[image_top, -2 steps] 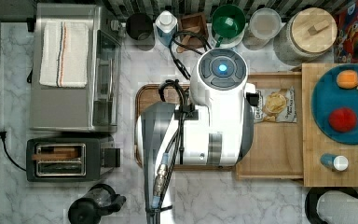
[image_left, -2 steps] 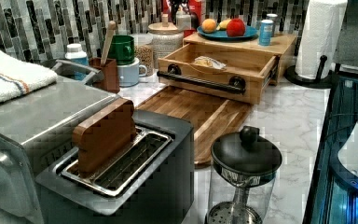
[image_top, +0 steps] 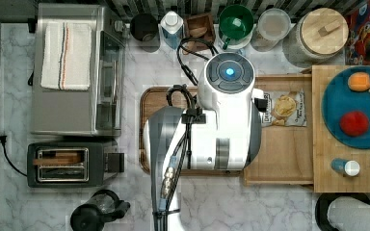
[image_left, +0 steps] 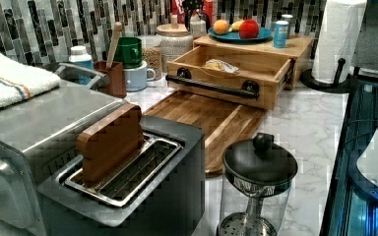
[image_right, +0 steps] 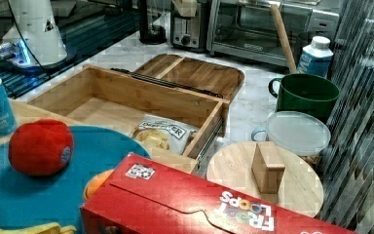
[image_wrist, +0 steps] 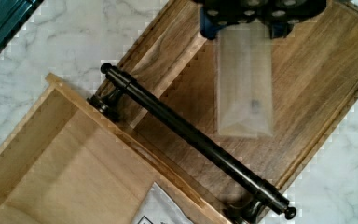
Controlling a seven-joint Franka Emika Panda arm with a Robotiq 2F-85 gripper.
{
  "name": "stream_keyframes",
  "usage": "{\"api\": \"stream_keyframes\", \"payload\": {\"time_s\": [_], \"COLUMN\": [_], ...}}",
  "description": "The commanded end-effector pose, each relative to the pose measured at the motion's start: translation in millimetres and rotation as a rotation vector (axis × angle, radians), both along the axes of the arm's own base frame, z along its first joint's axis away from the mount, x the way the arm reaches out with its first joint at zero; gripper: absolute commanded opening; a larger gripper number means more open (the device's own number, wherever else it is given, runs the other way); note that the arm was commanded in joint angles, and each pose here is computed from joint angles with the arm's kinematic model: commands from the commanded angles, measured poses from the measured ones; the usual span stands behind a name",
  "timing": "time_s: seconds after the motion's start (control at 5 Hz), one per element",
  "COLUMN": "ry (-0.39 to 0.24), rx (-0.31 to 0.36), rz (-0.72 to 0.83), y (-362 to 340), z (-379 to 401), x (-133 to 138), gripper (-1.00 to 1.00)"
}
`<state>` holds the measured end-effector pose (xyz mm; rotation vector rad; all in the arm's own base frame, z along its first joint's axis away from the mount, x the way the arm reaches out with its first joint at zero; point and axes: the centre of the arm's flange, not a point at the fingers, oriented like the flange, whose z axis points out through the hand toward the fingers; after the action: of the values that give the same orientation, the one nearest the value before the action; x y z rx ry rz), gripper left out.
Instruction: Place the butter on the board.
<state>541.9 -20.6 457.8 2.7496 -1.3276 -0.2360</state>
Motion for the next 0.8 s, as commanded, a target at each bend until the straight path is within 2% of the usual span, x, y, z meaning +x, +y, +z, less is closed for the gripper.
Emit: {"api": "stream_keyframes", "payload": {"time_s": [0.2,0.8], "ry": [-0.087,-0.117], "rx": [0.005,-0.037], "rz": [-0.127,-0.315], "y": [30,91], "z": [8,-18], "x": [-40,-86], "gripper": [-1.00,-1.00]}}
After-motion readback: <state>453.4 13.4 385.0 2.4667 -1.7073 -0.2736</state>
